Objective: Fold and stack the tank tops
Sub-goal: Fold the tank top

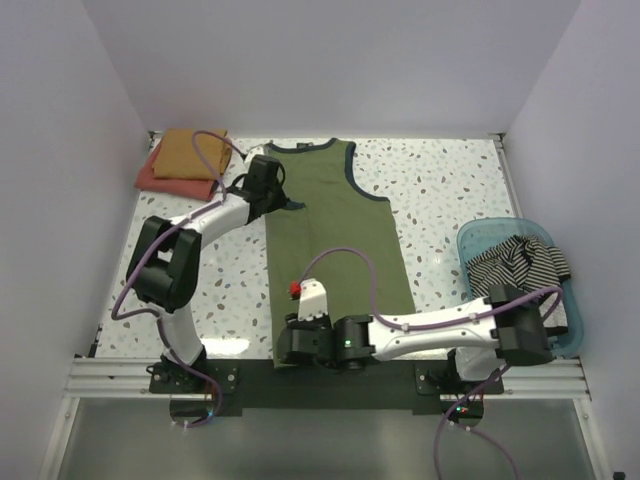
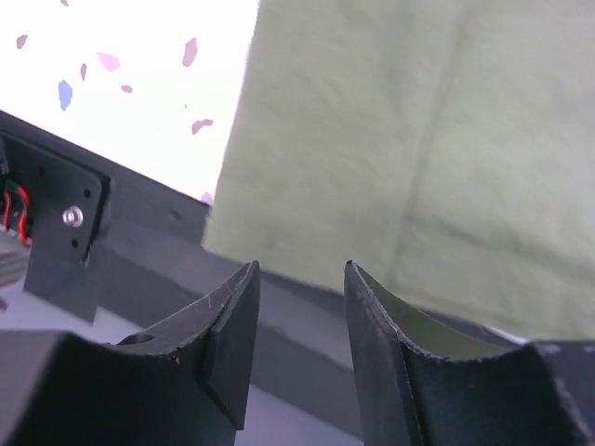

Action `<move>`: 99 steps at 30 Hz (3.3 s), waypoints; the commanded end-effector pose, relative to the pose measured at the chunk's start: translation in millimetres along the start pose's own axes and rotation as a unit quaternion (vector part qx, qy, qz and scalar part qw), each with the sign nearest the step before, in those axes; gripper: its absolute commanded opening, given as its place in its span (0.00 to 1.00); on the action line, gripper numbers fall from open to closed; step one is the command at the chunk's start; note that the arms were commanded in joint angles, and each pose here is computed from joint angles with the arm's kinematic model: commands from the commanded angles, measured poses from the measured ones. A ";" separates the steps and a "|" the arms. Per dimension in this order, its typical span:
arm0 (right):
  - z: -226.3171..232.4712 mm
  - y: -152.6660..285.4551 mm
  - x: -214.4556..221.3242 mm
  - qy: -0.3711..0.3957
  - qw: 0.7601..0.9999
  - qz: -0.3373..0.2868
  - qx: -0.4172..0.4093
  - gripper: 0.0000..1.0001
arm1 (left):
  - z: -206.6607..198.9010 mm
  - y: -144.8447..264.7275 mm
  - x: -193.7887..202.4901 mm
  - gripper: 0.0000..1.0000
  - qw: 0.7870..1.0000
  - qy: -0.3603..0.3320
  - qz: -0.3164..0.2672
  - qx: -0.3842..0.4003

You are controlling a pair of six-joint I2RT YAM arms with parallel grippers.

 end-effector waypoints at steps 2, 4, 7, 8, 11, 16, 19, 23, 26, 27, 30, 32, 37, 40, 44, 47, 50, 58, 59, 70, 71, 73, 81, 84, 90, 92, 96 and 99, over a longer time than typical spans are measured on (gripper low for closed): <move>7.9 -38.2 -6.0 0.063 0.997 -0.007 0.036 0.44 | 24.1 -25.4 21.1 0.12 0.999 -0.002 0.041 -0.032; 8.7 -51.3 -3.1 0.062 0.997 0.017 0.030 0.44 | 27.6 -38.5 31.1 0.08 0.997 -0.007 0.065 -0.031; 8.0 -78.6 -2.8 0.061 0.997 0.036 0.025 0.42 | 32.5 -55.3 37.4 0.07 0.996 -0.014 0.079 -0.028; 11.9 -84.1 -5.9 0.060 0.997 0.042 0.017 0.42 | 35.4 -60.6 37.9 0.07 0.996 -0.014 0.082 -0.026; 17.5 -105.5 -6.0 0.061 0.996 0.062 0.013 0.41 | 39.1 -76.5 38.3 0.07 0.996 -0.009 0.092 -0.018; 19.1 -142.8 -19.6 0.032 0.996 0.084 0.003 0.40 | 45.5 -103.4 23.1 0.09 0.995 0.003 0.096 -0.012; 28.4 -160.9 -34.6 0.004 0.995 0.094 -0.028 0.39 | 48.7 -117.6 4.4 0.12 0.996 0.009 0.085 -0.007; 47.6 -166.2 -56.0 -0.010 0.994 0.089 -0.061 0.40 | 48.8 -128.3 -24.5 0.22 0.998 0.002 0.062 0.003; 57.9 -150.2 -78.8 -0.018 0.994 0.072 -0.083 0.50 | 39.5 -123.0 -47.5 0.31 0.999 -0.002 0.041 0.035; 57.8 -144.2 -86.3 -0.020 0.994 0.065 -0.085 0.54 | 34.8 -118.2 -54.3 0.37 0.998 -0.001 0.037 0.053; 55.5 -110.7 -121.4 -0.031 0.993 0.037 -0.105 0.61 | 23.0 -91.7 -86.8 0.51 0.996 -0.003 -0.009 0.084; 45.6 -94.4 -145.6 -0.034 0.994 0.013 -0.099 0.64 | 13.3 -68.0 -110.7 0.55 0.994 -0.005 -0.046 0.103; -12.7 -63.7 -220.5 -0.071 0.995 -0.036 -0.063 0.66 | 1.2 -11.4 -149.0 0.63 0.984 -0.006 -0.116 0.135; -78.0 -76.5 -257.1 -0.119 0.992 -0.025 -0.018 0.62 | -5.7 19.5 -137.0 0.64 0.979 0.003 -0.128 0.159; -157.0 -98.0 -292.1 -0.165 0.985 -0.037 0.042 0.55 | -40.0 55.1 -88.5 0.60 0.973 -0.016 -0.112 0.200; -204.6 -123.5 -315.6 -0.189 0.978 -0.037 0.080 0.50 | -71.1 85.0 -32.9 0.56 0.963 -0.038 -0.079 0.253; -236.7 -148.7 -331.8 -0.211 0.973 -0.024 0.093 0.46 | -96.3 109.7 25.0 0.53 0.955 -0.078 -0.036 0.285; -277.9 -187.6 -343.0 -0.219 0.964 -0.016 0.149 0.45 | -146.1 148.4 156.2 0.51 0.915 -0.183 0.075 0.351; -280.2 -189.6 -342.6 -0.219 0.964 -0.015 0.150 0.45 | -150.6 151.4 164.9 0.51 0.911 -0.193 0.081 0.356; -300.6 -210.5 -321.6 -0.219 0.960 0.015 0.174 0.45 | -188.6 167.1 241.8 0.52 0.880 -0.278 0.136 0.361; -301.4 -212.0 -320.4 -0.220 0.959 0.016 0.176 0.45 | -190.9 167.5 245.2 0.52 0.878 -0.280 0.138 0.363; -304.0 -214.5 -318.4 -0.222 0.959 0.021 0.174 0.44 | -187.9 167.8 256.5 0.52 0.880 -0.295 0.150 0.340; -306.4 -217.2 -315.0 -0.227 0.959 0.022 0.166 0.42 | -181.4 177.8 277.6 0.47 0.879 -0.322 0.161 0.313; -309.4 -216.6 -314.0 -0.229 0.958 0.020 0.171 0.42 | -182.8 179.6 283.7 0.47 0.875 -0.328 0.166 0.316; -312.3 -218.6 -312.1 -0.236 0.957 0.019 0.168 0.42 | -187.4 180.3 298.2 0.47 0.865 -0.342 0.178 0.321; -310.4 -219.1 -311.7 -0.236 0.959 0.021 0.157 0.41 | -186.5 177.3 300.8 0.47 0.866 -0.345 0.179 0.313; -310.8 -220.3 -307.5 -0.239 0.958 0.024 0.155 0.36 | -184.3 175.1 303.5 0.30 0.870 -0.346 0.180 0.302; -311.9 -221.1 -304.7 -0.239 0.958 0.026 0.158 0.34 | -181.5 179.4 302.6 0.05 0.873 -0.339 0.176 0.302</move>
Point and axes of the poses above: each gripper's point midway between its finger pads, its own y axis back along the fingers, its own z axis along the line the jaws close on, x = y × z, the point moved 8 cm from there along y, back along the fingers, and after that the axes turned 12 degrees about -y, right-handed, at the moved point
